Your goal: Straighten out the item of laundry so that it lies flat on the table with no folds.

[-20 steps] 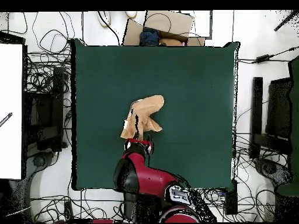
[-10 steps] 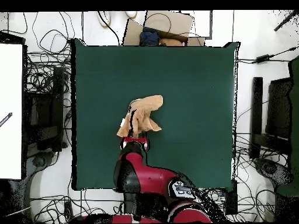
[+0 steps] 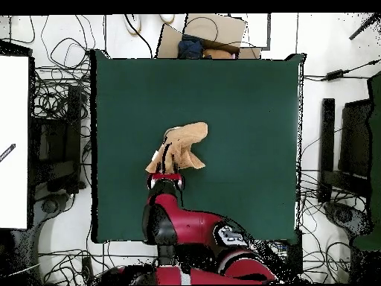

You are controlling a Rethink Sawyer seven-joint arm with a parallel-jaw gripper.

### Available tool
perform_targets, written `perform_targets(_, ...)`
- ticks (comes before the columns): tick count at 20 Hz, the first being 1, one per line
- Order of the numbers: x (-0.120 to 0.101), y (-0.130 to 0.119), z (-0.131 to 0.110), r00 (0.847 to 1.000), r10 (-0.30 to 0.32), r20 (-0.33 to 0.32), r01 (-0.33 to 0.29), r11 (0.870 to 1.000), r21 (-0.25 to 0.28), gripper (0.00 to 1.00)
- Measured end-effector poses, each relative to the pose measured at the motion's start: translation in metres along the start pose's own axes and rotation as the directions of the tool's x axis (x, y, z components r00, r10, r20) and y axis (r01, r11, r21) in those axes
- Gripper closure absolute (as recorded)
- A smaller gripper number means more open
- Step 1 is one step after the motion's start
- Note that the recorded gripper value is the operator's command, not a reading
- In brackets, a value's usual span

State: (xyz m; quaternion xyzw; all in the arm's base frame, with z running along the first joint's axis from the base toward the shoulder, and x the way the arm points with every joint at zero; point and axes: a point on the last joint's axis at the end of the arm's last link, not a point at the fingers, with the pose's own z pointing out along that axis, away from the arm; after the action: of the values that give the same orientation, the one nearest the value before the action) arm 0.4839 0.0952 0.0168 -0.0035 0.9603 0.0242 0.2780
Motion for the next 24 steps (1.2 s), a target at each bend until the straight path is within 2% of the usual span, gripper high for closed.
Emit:
perform_targets(5,0.003,0.007,0.005,1.000,0.010,-0.008,-0.010,1.000,-0.023,0.00)
perform_targets(8,0.002,0.010,0.005,1.000,0.010,-0.008,-0.010,1.000,-0.017,0.00)
perform_targets(17,-0.006,0.014,0.002,1.000,0.022,-0.004,-0.022,0.997,0.073,0.00)
perform_targets(24,-0.021,0.009,-0.002,0.999,-0.006,0.034,0.002,0.994,0.105,0.00)
